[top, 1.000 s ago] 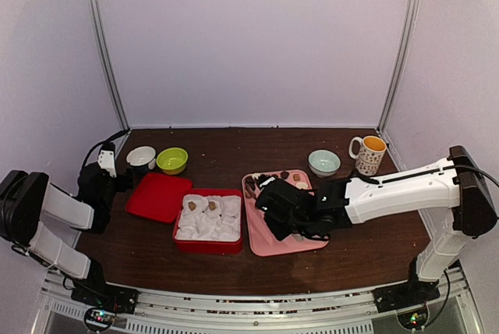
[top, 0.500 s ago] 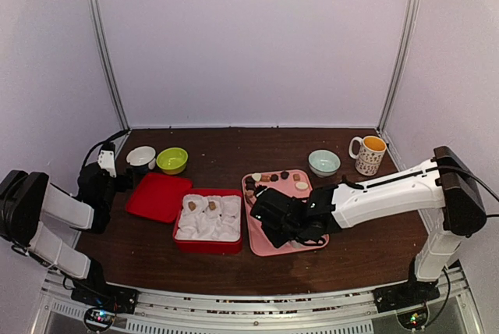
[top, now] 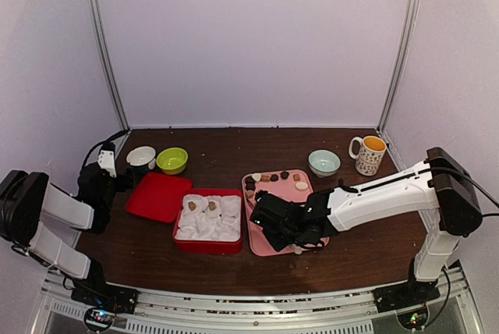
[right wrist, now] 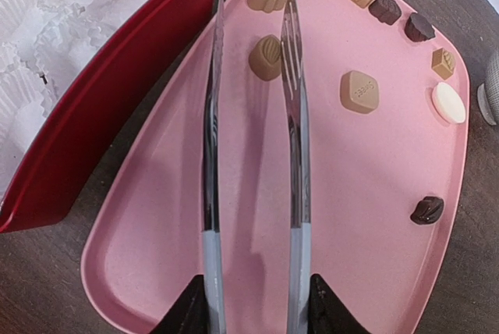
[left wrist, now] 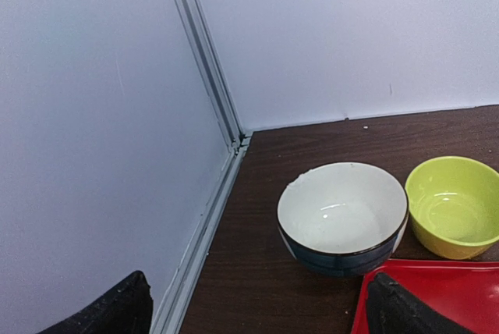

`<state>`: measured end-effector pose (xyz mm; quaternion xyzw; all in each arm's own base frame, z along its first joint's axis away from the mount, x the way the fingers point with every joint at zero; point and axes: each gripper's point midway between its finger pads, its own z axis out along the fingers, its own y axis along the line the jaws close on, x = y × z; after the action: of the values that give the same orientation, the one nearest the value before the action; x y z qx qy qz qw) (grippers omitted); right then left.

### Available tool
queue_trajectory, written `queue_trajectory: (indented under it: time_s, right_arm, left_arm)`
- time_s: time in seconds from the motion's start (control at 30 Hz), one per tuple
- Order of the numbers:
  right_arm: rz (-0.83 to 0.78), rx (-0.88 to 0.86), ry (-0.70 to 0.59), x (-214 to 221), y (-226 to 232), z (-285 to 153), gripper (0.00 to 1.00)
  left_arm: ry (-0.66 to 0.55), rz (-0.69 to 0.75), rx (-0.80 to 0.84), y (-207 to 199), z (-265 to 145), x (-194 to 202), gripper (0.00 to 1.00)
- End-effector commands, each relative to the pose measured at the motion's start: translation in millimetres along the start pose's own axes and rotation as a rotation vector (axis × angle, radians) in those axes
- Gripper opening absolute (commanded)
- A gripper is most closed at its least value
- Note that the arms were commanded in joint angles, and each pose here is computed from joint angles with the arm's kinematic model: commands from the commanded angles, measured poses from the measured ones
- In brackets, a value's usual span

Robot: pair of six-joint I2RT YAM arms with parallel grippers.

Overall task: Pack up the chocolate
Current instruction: Pick up the fake chocolate from the plate.

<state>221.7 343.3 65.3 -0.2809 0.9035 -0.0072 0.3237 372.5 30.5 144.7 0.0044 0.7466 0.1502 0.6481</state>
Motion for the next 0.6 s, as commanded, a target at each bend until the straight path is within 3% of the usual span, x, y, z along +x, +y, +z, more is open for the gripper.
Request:
queue_trajectory:
  time_s: [0.0, 0.57]
  right_arm:
    - [0.027, 0.02, -0.013, -0.1, -4.2, 3.8, 0.37]
    - [0.047, 0.032, -0.068, -16.9, -15.1, -16.6, 0.37]
  left_arm:
    - [-0.054, -0.026, -0.02, 5.3, 4.0, -16.0, 0.98]
    - [-0.053, -0.025, -0.019, 5.0, 4.0, -15.8, 0.98]
